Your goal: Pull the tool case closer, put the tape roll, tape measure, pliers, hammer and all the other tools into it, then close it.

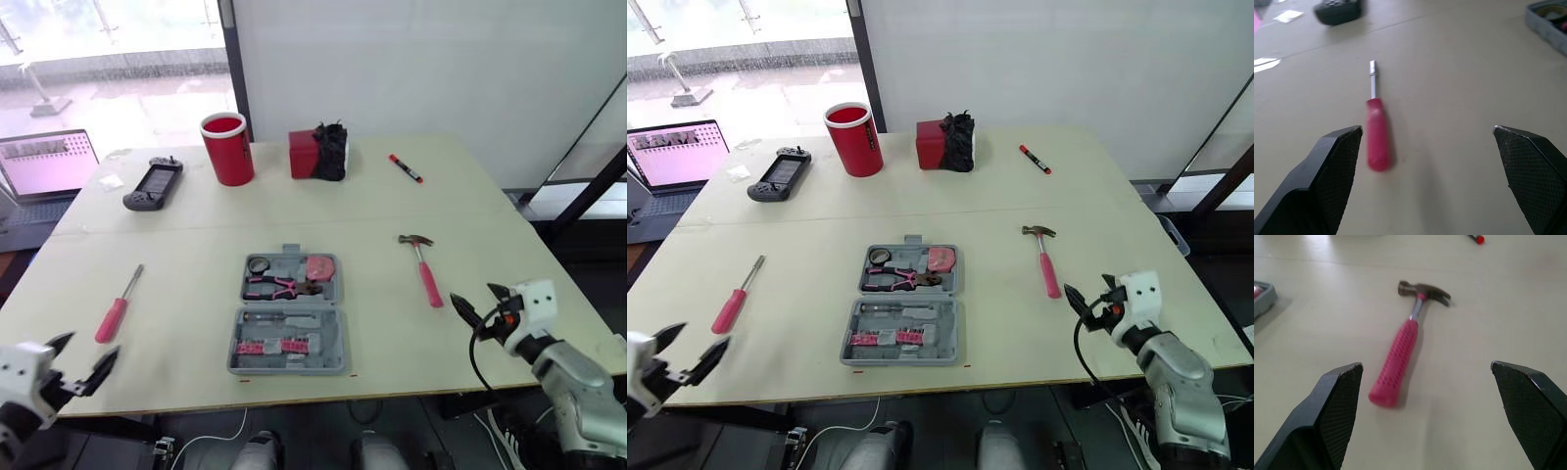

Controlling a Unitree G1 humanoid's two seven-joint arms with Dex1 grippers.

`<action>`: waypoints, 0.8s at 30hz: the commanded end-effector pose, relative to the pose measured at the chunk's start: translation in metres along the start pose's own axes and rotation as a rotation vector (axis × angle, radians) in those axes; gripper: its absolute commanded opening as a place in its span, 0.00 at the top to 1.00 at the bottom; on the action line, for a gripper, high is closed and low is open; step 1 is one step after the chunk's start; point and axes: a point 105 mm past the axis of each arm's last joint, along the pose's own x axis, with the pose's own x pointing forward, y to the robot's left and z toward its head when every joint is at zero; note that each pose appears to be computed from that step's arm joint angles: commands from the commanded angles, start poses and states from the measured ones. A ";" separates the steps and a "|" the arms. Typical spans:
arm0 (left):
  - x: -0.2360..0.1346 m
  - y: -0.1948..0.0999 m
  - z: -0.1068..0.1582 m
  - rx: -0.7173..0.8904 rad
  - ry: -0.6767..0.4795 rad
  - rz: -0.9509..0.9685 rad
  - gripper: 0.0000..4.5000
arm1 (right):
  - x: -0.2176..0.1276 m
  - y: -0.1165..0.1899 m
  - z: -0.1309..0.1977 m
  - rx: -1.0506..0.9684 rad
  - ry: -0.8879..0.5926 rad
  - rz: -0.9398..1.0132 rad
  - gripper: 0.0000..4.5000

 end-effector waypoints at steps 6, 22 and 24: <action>0.081 -0.076 0.118 0.064 -0.108 -0.624 0.00 | -0.008 -0.007 0.024 0.053 0.027 -0.148 0.02; 0.125 -0.118 0.200 0.228 -0.220 -0.892 0.00 | -0.014 0.058 0.045 0.004 0.128 -0.050 0.02; 0.124 -0.115 0.197 0.215 -0.222 -0.880 0.00 | 0.000 0.060 0.053 0.026 0.128 -0.025 0.02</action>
